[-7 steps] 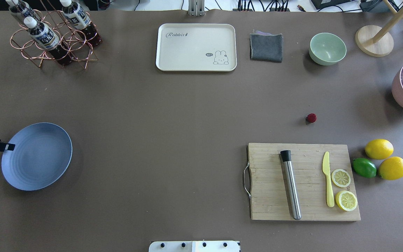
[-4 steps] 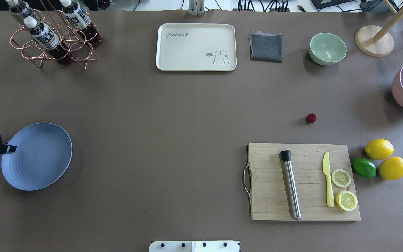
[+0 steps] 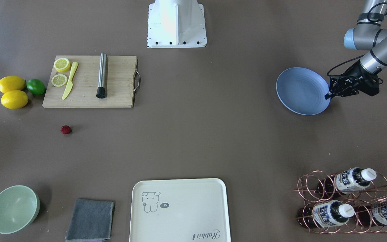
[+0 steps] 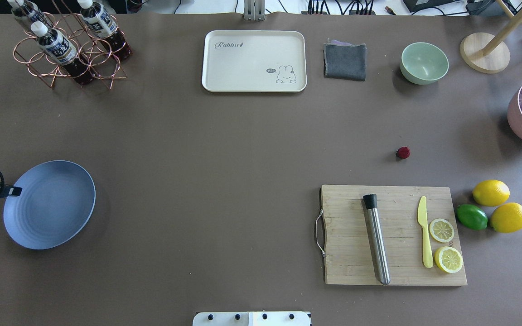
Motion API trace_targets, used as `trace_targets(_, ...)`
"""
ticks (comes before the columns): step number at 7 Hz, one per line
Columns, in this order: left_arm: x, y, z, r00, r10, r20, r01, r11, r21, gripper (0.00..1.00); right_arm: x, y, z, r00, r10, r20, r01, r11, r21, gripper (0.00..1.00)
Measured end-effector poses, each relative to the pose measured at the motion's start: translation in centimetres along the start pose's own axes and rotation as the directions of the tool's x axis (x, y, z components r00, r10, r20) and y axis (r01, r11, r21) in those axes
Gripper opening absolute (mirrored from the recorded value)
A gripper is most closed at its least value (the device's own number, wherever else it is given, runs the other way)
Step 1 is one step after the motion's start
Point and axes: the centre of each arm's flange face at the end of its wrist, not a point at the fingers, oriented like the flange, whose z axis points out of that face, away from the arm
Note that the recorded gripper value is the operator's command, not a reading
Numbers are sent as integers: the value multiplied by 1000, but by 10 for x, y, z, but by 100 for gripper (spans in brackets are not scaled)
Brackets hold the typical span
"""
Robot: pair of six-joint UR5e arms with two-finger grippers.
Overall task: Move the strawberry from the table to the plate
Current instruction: 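Push the blue plate with the left gripper toward the table center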
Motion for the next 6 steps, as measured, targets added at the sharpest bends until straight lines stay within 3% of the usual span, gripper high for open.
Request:
trace_targets(3, 57, -60, 4, 989, -80, -121, 81, 997, -2, 0, -1, 1, 1, 1000, 5, 10, -5, 1000, -4, 100)
trace_targets(6, 152, -180, 24, 979, -139, -149, 139, 990, -6, 0, -2, 2, 2, 1000, 8, 18, -8, 1000, -8, 100)
